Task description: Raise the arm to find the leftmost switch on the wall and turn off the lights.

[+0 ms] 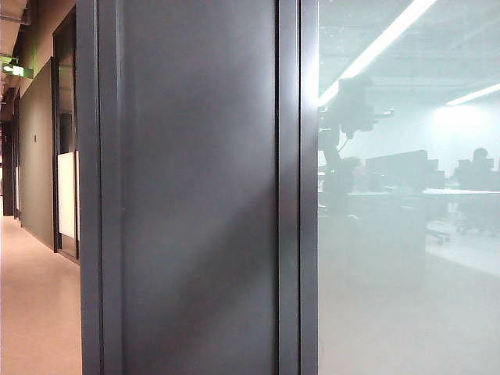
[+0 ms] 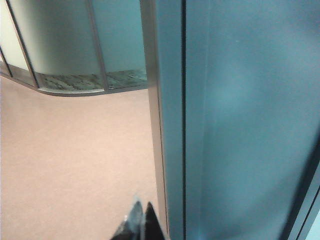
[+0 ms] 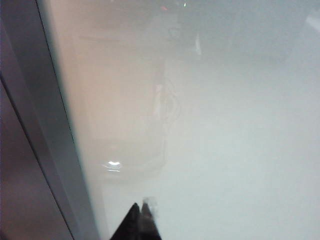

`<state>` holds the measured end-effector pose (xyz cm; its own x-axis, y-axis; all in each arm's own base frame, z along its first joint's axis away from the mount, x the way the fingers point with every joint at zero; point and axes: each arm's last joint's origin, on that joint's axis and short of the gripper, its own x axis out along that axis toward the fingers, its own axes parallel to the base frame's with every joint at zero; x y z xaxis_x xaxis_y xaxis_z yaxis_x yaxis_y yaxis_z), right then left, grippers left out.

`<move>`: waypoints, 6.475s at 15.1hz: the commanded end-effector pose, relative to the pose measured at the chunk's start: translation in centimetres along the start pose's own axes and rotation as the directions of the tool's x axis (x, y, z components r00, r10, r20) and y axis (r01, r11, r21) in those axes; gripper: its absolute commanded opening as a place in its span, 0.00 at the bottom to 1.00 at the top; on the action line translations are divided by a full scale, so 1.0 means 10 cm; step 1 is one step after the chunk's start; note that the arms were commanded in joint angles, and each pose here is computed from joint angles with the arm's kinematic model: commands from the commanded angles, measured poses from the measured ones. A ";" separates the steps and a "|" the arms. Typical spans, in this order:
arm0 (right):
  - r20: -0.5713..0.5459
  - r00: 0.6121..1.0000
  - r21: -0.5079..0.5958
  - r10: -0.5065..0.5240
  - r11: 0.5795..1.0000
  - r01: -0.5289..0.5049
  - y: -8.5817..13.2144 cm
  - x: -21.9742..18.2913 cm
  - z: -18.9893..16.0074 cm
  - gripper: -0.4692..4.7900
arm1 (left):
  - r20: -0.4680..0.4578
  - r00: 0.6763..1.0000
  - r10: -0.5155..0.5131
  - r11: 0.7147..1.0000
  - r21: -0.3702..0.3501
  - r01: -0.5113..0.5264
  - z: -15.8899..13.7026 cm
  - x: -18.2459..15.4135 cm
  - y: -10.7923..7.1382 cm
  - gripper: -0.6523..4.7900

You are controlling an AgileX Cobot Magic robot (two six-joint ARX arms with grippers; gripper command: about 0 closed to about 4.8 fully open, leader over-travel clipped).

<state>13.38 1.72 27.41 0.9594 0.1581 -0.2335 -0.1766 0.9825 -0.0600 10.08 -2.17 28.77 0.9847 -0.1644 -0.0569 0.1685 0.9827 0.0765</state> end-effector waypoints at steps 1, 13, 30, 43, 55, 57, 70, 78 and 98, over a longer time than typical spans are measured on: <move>0.017 1.000 0.000 -0.008 1.000 0.008 0.00 -0.01 0.03 0.09 | 0.008 1.000 0.004 1.000 -0.003 -0.004 0.01 0.00 0.00 0.11; 0.017 1.000 0.000 -0.001 1.000 0.001 0.00 -0.01 0.03 0.09 | 0.051 0.966 0.252 0.939 -0.257 -0.231 -0.78 -0.11 0.19 0.11; 0.017 1.000 0.000 0.000 1.000 0.000 0.00 -0.01 0.03 0.09 | 0.099 0.961 0.257 0.948 -0.219 -0.231 -1.18 -0.02 0.17 0.11; 0.017 1.000 0.000 0.000 1.000 0.000 0.00 -0.01 0.03 0.09 | 0.064 0.965 0.255 0.947 -0.217 -0.236 -1.21 -0.01 0.17 0.11; 0.017 1.000 0.000 0.000 1.000 0.000 0.00 -0.01 0.03 0.09 | 0.068 0.976 0.208 0.958 -0.215 -0.190 -1.21 -0.01 0.16 0.11; 0.017 1.000 0.000 0.000 1.000 0.000 0.00 -0.01 0.03 0.09 | 0.068 0.976 0.208 0.958 -0.215 -0.190 -1.21 -0.01 0.16 0.11; -0.003 1.000 -0.027 -0.021 0.999 0.021 0.00 -0.19 -0.02 0.09 | 0.068 0.976 0.208 0.958 -0.215 -0.189 -1.21 -0.01 0.16 0.11; 0.084 0.975 0.092 -0.207 0.976 0.199 0.00 -0.53 -0.56 0.09 | 0.068 0.976 0.208 0.958 -0.215 -0.189 -1.21 -0.01 0.16 0.11; 0.172 0.967 0.209 -0.186 0.966 0.149 -0.02 -0.11 -1.20 0.09 | 0.068 0.976 0.208 0.958 -0.215 -0.189 -1.21 -0.01 0.16 0.11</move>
<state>9.73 0.15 15.79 0.9971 -0.0188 -0.0740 0.0268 0.9938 0.1083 9.74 0.45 16.72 0.9988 0.0458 0.0193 -0.0429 0.9905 -0.1306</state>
